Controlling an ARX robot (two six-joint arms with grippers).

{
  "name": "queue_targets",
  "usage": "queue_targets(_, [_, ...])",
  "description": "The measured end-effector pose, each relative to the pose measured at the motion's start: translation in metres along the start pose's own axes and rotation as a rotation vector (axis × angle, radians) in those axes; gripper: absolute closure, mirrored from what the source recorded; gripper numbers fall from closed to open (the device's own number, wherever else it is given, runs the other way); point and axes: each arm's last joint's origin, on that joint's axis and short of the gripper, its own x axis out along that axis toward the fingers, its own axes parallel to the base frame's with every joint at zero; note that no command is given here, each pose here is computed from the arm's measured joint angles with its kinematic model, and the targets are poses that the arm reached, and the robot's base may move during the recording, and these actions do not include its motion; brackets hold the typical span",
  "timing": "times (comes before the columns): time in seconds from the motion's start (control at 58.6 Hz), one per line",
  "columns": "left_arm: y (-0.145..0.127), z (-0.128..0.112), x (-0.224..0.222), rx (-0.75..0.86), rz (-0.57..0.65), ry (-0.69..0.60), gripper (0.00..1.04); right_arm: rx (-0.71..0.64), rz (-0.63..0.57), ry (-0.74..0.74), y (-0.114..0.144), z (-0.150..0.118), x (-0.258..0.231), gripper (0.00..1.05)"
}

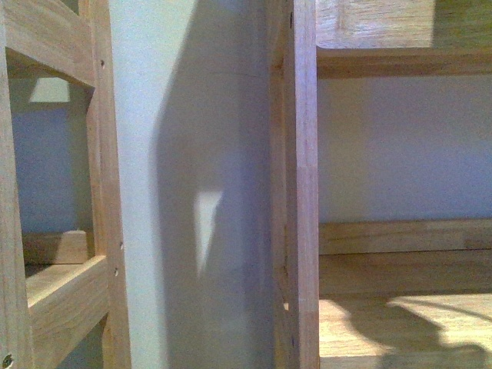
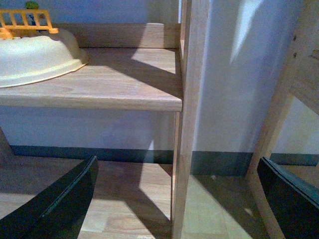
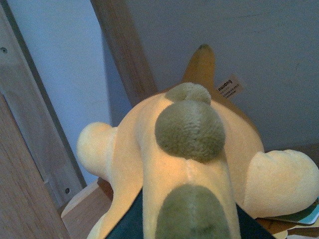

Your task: Put away toys

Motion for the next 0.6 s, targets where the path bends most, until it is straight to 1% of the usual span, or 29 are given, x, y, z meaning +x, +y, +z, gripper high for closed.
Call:
queue_targets(0.017, [0.000, 0.000, 0.000, 0.000, 0.000, 0.000, 0.06, 0.000, -0.001, 0.002, 0.000, 0.000, 0.000, 0.80])
queue_targets(0.034, [0.000, 0.000, 0.000, 0.000, 0.000, 0.000, 0.06, 0.000, -0.005, 0.006, -0.001, 0.000, 0.000, 0.74])
queue_targets(0.12, [0.000, 0.000, 0.000, 0.000, 0.000, 0.000, 0.06, -0.003, -0.012, 0.013, -0.002, 0.000, -0.001, 0.57])
queue_targets(0.359, [0.000, 0.000, 0.000, 0.000, 0.000, 0.000, 0.06, -0.030, -0.038, 0.013, -0.003, 0.002, -0.003, 0.24])
queue_targets(0.427, [0.000, 0.000, 0.000, 0.000, 0.000, 0.000, 0.06, -0.053, -0.052, 0.004, -0.002, 0.004, -0.004, 0.14])
queue_targets(0.495, [0.000, 0.000, 0.000, 0.000, 0.000, 0.000, 0.06, -0.105, -0.079, -0.017, 0.001, 0.009, -0.007, 0.01])
queue_targets(0.598, [0.000, 0.000, 0.000, 0.000, 0.000, 0.000, 0.06, -0.231, -0.137, -0.078, 0.013, 0.020, -0.019, 0.02])
